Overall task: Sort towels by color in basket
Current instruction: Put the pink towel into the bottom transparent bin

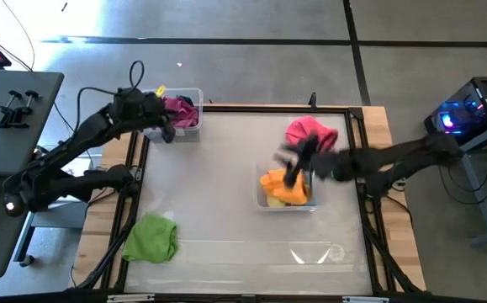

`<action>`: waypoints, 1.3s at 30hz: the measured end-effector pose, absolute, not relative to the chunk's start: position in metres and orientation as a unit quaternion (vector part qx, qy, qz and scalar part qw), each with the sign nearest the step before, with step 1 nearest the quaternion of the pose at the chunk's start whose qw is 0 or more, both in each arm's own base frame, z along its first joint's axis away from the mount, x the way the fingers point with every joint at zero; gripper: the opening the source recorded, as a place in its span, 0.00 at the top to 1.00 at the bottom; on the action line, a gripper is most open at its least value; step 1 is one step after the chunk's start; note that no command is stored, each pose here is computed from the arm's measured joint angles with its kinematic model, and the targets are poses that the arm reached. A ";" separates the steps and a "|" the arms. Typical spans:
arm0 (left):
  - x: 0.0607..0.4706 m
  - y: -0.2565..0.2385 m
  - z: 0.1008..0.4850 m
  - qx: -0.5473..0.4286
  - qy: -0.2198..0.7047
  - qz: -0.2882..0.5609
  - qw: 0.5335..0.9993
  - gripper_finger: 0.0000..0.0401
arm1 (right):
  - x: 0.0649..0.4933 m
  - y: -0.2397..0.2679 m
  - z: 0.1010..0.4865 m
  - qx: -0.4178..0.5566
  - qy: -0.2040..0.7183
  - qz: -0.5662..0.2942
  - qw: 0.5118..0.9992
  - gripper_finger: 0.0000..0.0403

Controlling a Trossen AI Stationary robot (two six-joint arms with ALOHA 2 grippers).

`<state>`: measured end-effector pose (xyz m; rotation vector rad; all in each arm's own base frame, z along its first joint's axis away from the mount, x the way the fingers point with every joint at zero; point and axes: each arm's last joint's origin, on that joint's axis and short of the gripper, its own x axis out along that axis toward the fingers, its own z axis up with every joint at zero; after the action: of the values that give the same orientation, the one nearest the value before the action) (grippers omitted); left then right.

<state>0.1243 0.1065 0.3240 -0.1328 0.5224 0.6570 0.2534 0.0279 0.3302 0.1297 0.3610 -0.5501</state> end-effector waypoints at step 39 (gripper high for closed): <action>0.161 0.076 0.246 0.149 -0.042 0.222 0.963 0.92 | 0.154 -0.188 0.135 0.218 0.447 -0.417 0.761 0.50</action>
<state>0.1612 0.0761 0.2461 0.3017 -0.0860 0.4493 0.1538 -0.1880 0.1353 0.4748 0.9724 -0.9068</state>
